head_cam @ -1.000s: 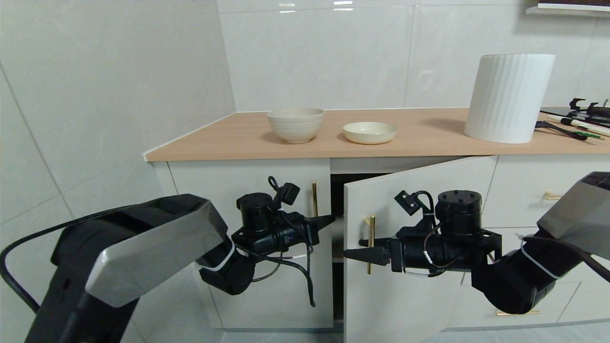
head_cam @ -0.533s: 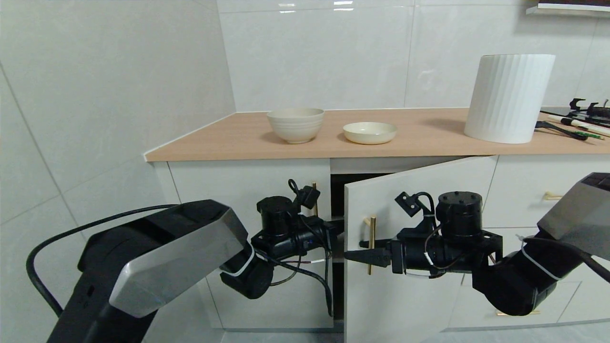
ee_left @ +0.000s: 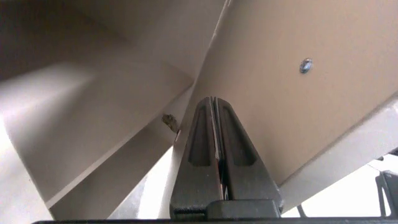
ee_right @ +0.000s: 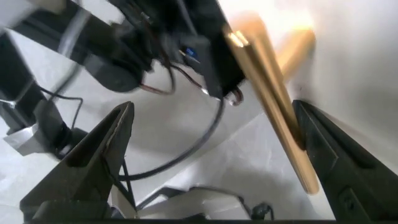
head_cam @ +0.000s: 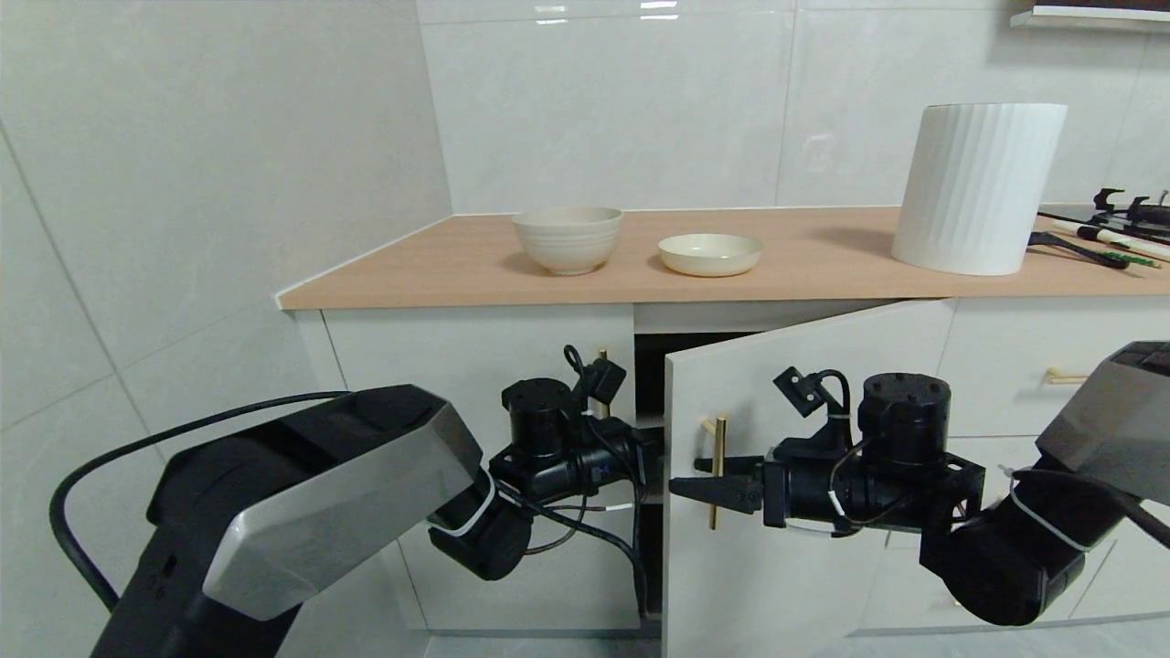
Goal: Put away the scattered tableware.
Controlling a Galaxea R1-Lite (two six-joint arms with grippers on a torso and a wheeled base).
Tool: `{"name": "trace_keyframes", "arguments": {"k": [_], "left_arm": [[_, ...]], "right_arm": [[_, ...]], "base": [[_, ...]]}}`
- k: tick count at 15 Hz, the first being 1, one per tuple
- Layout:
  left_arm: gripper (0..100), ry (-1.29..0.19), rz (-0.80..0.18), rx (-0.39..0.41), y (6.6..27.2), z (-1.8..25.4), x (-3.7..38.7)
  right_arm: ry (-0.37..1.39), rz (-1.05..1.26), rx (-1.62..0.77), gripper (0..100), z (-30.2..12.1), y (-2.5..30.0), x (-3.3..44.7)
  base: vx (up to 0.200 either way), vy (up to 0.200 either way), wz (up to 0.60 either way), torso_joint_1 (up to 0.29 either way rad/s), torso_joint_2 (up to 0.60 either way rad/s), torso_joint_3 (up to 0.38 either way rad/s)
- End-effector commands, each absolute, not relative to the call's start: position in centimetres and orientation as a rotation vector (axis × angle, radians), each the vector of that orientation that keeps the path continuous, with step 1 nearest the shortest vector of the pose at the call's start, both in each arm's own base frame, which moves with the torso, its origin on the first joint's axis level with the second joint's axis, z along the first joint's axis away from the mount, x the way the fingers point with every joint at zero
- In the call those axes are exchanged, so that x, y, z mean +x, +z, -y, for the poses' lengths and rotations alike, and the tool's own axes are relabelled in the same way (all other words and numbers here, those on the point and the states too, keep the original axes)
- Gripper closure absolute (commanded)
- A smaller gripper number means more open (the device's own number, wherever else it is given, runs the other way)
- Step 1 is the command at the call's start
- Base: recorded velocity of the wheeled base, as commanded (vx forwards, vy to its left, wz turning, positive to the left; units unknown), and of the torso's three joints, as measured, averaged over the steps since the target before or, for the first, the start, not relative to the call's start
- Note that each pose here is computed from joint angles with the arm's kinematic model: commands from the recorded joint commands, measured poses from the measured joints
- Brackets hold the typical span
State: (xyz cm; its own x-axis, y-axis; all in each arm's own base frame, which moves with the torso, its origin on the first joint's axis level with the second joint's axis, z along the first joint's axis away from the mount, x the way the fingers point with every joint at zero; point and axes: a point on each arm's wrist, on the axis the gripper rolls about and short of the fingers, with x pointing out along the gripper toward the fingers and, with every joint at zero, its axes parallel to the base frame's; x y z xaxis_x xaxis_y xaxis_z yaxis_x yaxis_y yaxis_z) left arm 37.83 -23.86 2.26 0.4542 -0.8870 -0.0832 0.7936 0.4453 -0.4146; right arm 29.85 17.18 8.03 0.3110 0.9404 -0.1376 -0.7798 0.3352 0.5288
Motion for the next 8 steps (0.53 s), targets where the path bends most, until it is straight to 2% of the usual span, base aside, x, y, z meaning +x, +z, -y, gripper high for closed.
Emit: {"name": "trace_keyframes", "arguments": {"k": [1,5,8], "left_arm": [[100,-1.066,-0.296,-0.339,2.7,23.9,37.9],[100,-1.075,-0.288,-0.338,2.9,24.3,37.8],[100,-1.076,-0.285,-0.338,3.1,24.3,37.7]], "right_arm": [[1.147,-0.456,0.404,0,-16.3,8.0,30.0],[1.107,-0.452,0.412,0,-15.0,8.0,30.4],[1.08,-0.47,0.42,0,-13.4,8.5,28.4]], "base": [[0.0,0.0,0.0,0.0,0.0,0.0],[0.0,0.0,0.0,0.0,0.0,0.0],[0.0,0.0,0.0,0.0,0.0,0.0]]}}
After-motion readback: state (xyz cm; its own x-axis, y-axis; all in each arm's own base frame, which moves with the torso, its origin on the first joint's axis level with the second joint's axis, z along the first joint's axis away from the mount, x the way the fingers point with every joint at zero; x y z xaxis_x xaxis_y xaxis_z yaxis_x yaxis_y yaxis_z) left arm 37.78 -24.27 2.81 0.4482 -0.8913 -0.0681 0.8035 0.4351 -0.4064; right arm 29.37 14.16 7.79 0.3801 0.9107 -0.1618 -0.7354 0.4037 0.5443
